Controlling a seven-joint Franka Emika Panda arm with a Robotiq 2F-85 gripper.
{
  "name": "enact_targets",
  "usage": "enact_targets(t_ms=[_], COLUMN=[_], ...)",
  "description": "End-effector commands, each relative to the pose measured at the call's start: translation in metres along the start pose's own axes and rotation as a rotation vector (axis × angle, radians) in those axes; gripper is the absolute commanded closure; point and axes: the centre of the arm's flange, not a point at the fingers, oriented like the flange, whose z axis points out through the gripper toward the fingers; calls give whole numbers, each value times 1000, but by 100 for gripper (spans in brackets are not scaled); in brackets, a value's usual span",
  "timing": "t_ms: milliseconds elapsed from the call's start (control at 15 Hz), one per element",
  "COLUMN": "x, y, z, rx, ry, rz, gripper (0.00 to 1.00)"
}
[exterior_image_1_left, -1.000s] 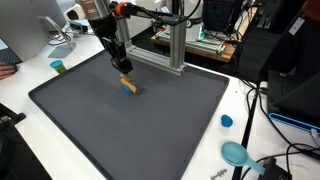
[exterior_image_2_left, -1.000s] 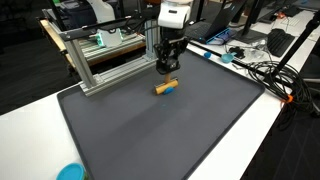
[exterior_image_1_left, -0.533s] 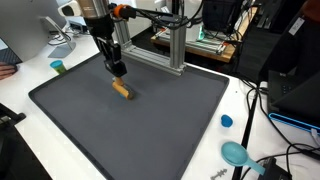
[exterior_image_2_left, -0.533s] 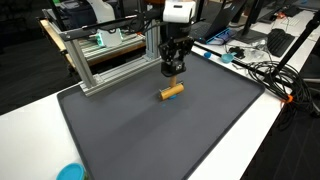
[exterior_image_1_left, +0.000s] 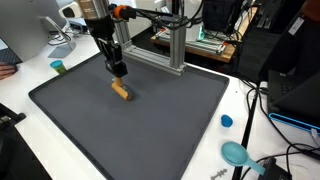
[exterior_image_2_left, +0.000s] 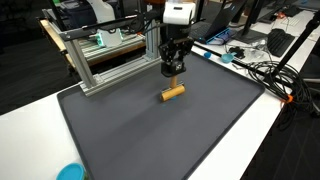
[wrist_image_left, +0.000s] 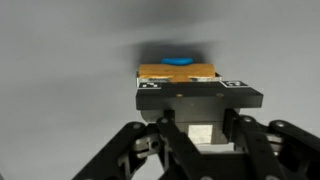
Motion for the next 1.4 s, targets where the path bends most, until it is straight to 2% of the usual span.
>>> enact_targets(t_ms=[0,200,267,333,467,533,1067,1200,1333], x=[-9,-9,-3,-3,-3,-3,-2,0,5], y=[-1,-1,3,4,4,4,-12,-9,-3], z=[11,9,-1,-1,-1,-1,4,2,0], rx=[49,74,25,24,24,24,132,119,57], ry=[-87,-85,-34,-33,-33,-33,-50,-3,63], rz=[-35,-36,-28,-28,-28,-28,-141,-134,-92], gripper=[78,78,78,53,53,78,78,78,78])
